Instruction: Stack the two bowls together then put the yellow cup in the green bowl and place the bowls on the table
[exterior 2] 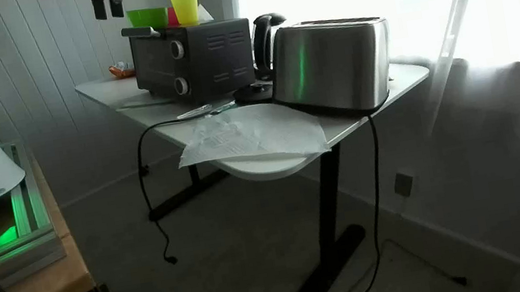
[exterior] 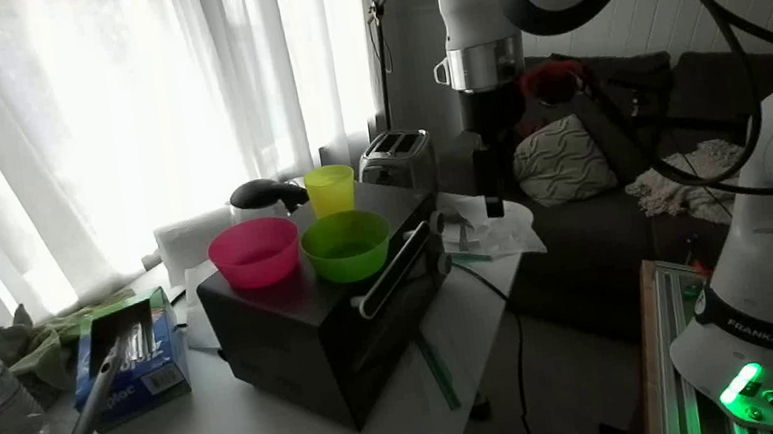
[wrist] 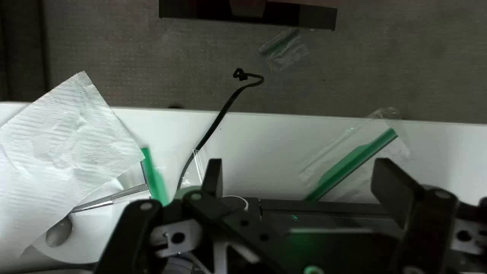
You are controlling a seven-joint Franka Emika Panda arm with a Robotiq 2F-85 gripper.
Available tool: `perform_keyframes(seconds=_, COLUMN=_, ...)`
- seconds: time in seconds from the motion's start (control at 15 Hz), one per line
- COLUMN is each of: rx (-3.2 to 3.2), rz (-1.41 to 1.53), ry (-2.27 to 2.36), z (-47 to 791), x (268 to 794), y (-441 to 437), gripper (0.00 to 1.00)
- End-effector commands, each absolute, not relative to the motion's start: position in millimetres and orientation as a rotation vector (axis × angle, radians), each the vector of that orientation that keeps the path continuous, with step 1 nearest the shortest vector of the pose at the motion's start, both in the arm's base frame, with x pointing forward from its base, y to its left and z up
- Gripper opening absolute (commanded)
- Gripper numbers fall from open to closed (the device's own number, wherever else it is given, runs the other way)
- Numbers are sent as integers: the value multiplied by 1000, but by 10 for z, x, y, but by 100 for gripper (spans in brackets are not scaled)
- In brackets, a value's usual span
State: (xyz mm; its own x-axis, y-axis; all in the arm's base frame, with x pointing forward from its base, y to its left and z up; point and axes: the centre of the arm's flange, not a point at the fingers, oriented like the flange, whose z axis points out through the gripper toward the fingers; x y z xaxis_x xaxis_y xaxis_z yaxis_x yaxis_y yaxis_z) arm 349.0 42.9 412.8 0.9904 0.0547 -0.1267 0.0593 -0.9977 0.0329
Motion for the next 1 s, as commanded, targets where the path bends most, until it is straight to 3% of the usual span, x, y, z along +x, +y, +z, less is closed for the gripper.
perform_keyframes(seconds=0.0, rx=3097, rz=-196, ry=89, z=4126, x=3490, y=429, gripper=100)
perform_keyframes(seconds=0.4, rx=3097, rz=-199, ry=89, z=4120, x=3492, y=429, gripper=100)
perform_keyframes(seconds=0.93, rx=3339, rz=13, ry=-22, z=4503, x=3657, y=843, gripper=100)
